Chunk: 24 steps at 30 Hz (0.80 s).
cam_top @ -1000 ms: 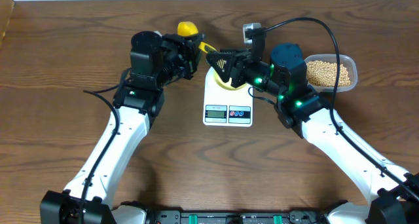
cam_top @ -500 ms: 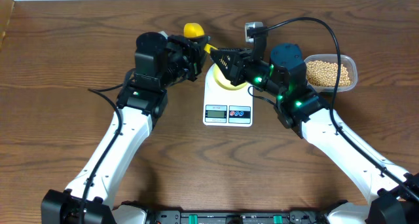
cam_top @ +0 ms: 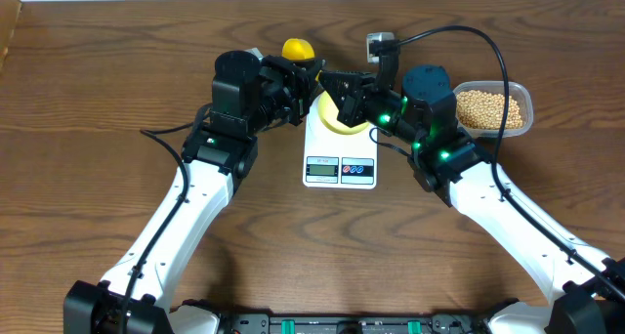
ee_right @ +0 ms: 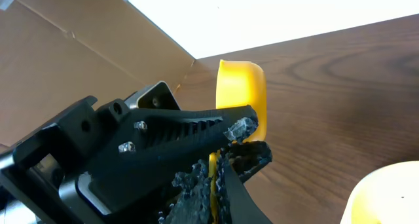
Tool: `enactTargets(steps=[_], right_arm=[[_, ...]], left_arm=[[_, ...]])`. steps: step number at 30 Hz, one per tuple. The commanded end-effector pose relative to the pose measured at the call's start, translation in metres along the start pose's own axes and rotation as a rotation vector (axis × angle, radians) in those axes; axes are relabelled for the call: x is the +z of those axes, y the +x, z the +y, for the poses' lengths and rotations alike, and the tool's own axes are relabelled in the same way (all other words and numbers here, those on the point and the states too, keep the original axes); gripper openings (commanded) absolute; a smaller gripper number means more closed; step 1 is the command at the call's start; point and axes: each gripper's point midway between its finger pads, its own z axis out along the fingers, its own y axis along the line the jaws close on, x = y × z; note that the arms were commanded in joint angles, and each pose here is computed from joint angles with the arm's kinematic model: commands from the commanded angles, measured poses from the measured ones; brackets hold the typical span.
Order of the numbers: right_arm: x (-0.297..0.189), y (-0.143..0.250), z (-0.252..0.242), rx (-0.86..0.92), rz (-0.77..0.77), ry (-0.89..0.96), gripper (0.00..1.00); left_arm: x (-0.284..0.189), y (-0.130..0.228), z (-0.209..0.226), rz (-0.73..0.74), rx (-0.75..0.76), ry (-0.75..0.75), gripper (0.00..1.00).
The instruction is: Scoop item into bowl and weigh 50g on scale
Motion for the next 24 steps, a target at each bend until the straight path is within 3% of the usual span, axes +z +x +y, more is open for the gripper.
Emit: enactTargets(steps=[1, 4, 6, 10, 16, 19, 24], right_arm=[[-0.002, -0.015, -0.012, -0.006, -0.047, 0.05, 0.01], [-0.005, -0.018, -0.014, -0.002, -0.038, 0.035, 0.01], [-0.006, -0.021, -0.018, 0.009, -0.025, 0.05, 0.01], [-0.02, -0.043, -0.031, -0.016, 0.033, 0.158, 0.01], [-0.067, -0.101, -0.037, -0.069, 0.055, 0.317, 0.01], [-0.128, -0.131, -0.067, -0.052, 0.061, 0.554, 0.01], [-0.215, -0.127, -0.122, 0.056, 0.127, 0.856, 0.01]], left_arm=[[0.0, 0.005, -0.004, 0.013, 0.146, 0.011, 0.29], [0.0, 0.0, -0.005, -0.013, 0.303, 0.013, 0.75], [0.0, -0.002, -0.005, -0.025, 0.409, 0.011, 0.86], [-0.002, -0.01, -0.007, -0.049, 0.578, 0.008, 0.93], [-0.006, -0.021, -0.008, -0.072, 0.631, 0.004, 0.93], [-0.006, -0.022, 0.005, -0.057, 0.645, -0.048, 0.93], [-0.007, -0.023, 0.023, -0.04, 0.678, -0.121, 0.93]])
